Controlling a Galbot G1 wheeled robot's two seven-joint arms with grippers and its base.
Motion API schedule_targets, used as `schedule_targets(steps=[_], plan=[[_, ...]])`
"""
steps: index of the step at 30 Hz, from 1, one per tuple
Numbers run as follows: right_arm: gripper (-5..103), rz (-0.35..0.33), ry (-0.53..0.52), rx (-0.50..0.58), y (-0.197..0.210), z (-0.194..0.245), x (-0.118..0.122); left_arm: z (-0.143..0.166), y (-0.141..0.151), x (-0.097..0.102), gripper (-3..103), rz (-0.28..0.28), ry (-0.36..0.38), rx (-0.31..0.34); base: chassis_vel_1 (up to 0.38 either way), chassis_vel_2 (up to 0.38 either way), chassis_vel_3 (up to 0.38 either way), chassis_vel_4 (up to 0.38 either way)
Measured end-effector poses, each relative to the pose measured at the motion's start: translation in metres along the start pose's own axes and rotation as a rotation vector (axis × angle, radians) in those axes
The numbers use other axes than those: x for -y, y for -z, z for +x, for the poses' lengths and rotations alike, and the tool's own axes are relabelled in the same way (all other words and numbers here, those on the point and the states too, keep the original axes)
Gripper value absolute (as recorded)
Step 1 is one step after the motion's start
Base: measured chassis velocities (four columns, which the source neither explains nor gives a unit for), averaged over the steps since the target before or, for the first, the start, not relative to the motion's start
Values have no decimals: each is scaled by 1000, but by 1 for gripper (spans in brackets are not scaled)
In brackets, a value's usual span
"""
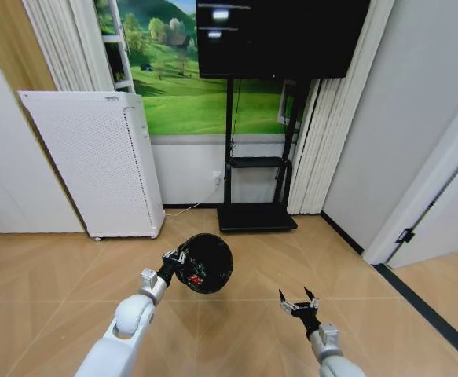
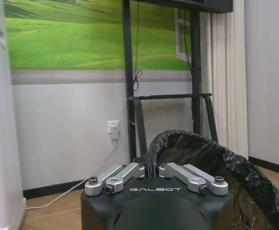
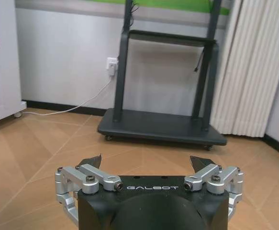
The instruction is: Pick up the trash bin and place the garbage on the floor into it.
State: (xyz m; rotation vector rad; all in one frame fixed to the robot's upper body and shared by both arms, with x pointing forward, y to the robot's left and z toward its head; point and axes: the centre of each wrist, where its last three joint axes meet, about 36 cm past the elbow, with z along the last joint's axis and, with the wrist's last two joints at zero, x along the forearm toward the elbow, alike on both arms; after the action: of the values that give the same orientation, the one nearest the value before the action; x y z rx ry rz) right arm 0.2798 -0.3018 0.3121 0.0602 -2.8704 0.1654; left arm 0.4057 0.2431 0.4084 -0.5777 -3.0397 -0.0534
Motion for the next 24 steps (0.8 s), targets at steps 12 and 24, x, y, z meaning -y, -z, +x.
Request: schedule_targets(steps=[12, 24], plan=[[100, -11, 8, 22, -8, 3, 1, 0, -1, 2, 7, 2, -1, -2, 58, 100, -48, -96], [100, 2, 12, -4, -12, 18, -3, 3, -1, 0, 7, 0, 4, 1, -1, -3, 1, 5]])
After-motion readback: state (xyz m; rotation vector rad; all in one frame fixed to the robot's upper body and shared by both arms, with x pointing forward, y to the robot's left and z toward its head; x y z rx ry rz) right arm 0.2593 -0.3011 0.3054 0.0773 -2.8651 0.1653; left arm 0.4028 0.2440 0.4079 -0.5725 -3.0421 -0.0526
